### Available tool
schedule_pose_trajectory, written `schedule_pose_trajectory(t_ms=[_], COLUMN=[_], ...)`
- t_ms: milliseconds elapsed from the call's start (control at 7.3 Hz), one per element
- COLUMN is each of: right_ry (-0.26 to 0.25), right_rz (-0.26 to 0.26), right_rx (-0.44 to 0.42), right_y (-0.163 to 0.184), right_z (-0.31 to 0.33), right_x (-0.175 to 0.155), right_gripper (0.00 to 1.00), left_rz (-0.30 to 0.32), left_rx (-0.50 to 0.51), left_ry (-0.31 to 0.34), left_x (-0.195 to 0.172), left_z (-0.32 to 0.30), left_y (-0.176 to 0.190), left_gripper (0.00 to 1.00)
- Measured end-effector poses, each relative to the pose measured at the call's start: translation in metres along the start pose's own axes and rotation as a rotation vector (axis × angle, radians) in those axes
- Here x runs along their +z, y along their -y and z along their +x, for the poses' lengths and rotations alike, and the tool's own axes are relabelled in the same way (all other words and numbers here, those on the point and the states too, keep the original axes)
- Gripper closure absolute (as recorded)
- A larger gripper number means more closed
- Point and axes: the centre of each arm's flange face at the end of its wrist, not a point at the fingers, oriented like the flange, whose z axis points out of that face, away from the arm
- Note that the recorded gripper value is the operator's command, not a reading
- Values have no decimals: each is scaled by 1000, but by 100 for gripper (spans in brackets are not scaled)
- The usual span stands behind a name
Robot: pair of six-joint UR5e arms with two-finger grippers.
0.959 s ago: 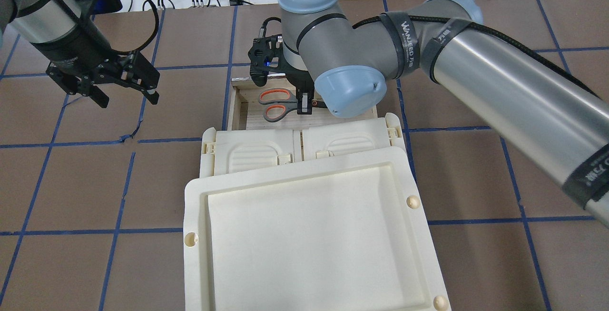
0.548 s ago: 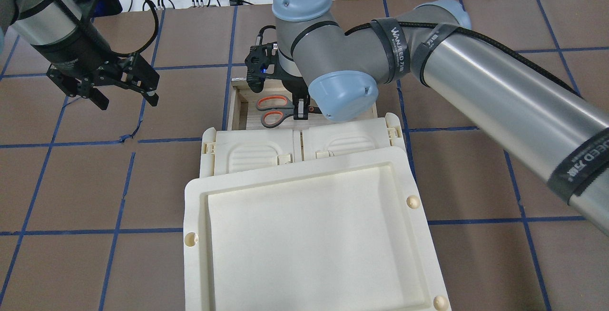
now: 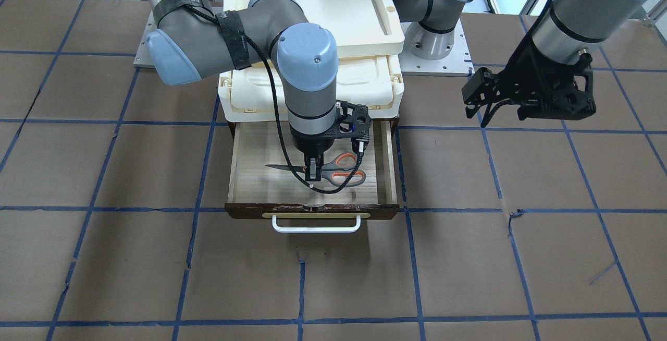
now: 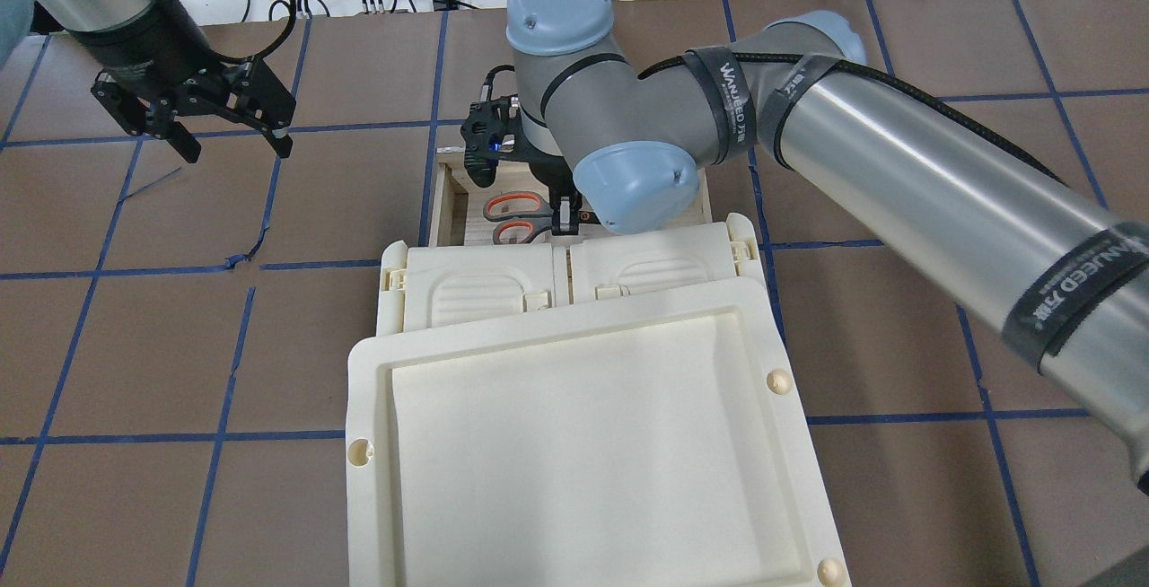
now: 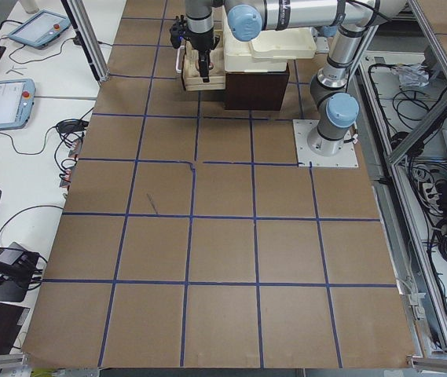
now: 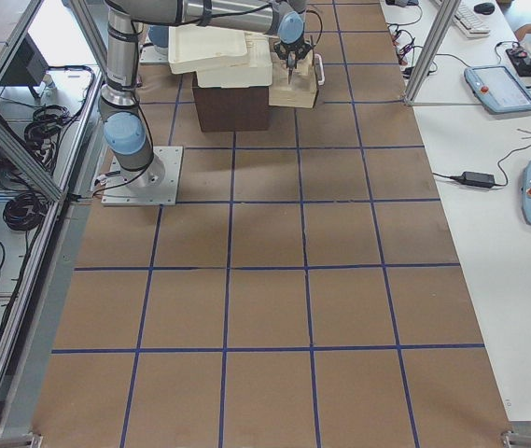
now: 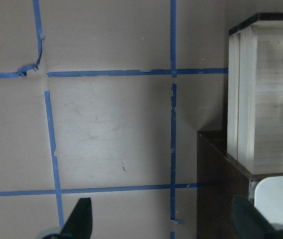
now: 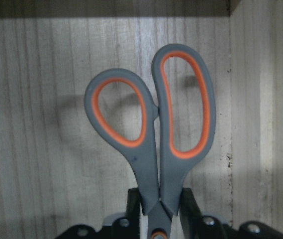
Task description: Put scissors in drawer and close it
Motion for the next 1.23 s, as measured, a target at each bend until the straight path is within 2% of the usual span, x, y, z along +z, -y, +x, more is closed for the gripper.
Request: schedule_pose_trajectory(t_ms=[137,274,548,685,959,1233], right_ry=[2,1,8,10,2,-54], right_rz=[-2,-3,-8,-9,-6,20], right_rx=[2,1,0,2,10,53], right_y=[0,0,1,1,1,-3], right_z=[1,2,3,3,4,15], right_x=[4,7,13,16,11,-24], right_gripper=[93,83,38,23,20,19], left_rz=[20,45,37,25,7,27], left_rx=[-3,-5,0,3,1,-9], left_ry=[-45,-84,-109,-111,-112,-106], left_x=[18,35,63,70,76,64], left_z=[2,5,6,5,6,7], left_y=[27,49,69,71,66,58], left_gripper=[0,0,0,0,0,0])
